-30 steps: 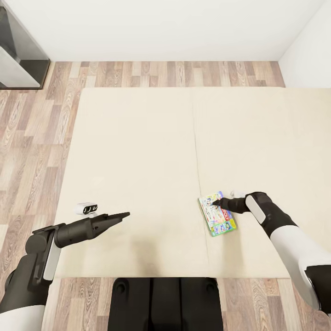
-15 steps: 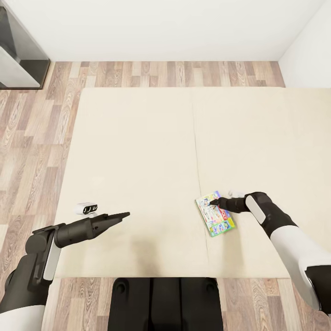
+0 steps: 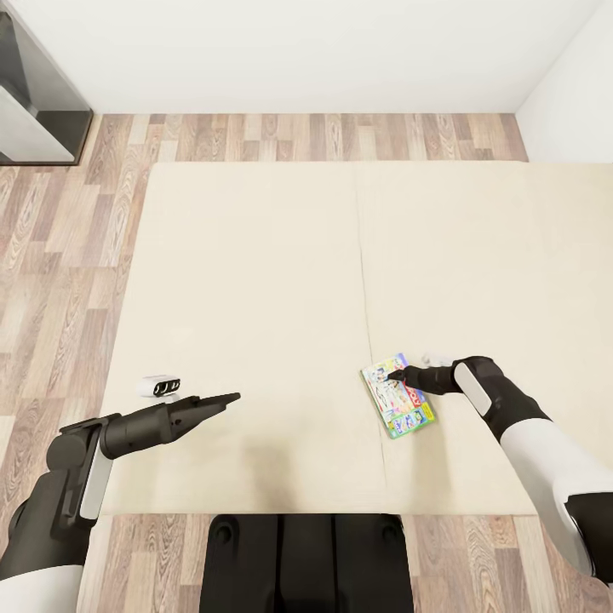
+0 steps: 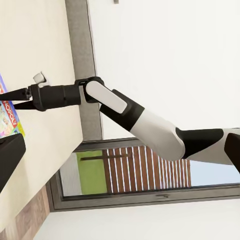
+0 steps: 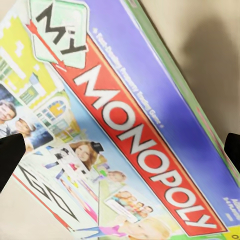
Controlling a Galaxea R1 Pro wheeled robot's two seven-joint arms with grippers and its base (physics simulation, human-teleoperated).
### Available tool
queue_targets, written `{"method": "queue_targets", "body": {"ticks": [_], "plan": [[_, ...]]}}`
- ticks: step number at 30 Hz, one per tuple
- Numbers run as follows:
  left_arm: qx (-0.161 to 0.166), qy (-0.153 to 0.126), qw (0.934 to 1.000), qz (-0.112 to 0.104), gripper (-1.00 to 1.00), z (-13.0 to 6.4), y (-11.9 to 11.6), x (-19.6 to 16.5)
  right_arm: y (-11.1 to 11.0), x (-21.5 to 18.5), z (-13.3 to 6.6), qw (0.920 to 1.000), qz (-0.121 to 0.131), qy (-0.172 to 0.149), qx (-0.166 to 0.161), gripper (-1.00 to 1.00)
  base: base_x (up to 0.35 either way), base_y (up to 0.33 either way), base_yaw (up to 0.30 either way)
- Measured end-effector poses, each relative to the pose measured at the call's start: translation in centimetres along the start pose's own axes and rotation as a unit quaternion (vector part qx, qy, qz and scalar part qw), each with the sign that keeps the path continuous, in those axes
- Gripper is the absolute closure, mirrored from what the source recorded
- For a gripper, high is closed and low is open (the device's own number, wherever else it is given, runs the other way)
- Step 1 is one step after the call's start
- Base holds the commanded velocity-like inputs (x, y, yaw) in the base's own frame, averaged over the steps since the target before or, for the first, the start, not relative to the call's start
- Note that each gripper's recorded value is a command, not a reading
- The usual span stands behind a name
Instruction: Put all the toys in the child's room - the three board games (two on the bed and one on the table), the two jigsaw puzzles on the table, and the tennis ball on the table - inside the toy box on the table in the child's room.
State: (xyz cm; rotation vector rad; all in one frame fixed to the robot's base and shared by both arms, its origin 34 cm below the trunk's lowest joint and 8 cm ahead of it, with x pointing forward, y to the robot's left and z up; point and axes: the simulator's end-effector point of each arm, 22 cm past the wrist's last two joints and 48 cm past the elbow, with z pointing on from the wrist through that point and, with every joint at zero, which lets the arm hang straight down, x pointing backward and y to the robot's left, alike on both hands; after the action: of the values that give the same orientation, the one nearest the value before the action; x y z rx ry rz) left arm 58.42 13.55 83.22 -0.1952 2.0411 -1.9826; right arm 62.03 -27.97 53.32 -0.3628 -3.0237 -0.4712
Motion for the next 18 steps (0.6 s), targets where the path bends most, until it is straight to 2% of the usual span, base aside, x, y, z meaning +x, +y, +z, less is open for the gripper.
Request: {"method": "queue_targets", "body": {"ticks": [18], "plan": [[0.0, 0.0, 1.0, 0.0, -1.0, -0.01, 0.0, 0.0, -0.08, 0.06, 0.04, 1.0, 0.0, -0.001, 0.0, -1.0, 0.0, 0.0, 0.0]]}}
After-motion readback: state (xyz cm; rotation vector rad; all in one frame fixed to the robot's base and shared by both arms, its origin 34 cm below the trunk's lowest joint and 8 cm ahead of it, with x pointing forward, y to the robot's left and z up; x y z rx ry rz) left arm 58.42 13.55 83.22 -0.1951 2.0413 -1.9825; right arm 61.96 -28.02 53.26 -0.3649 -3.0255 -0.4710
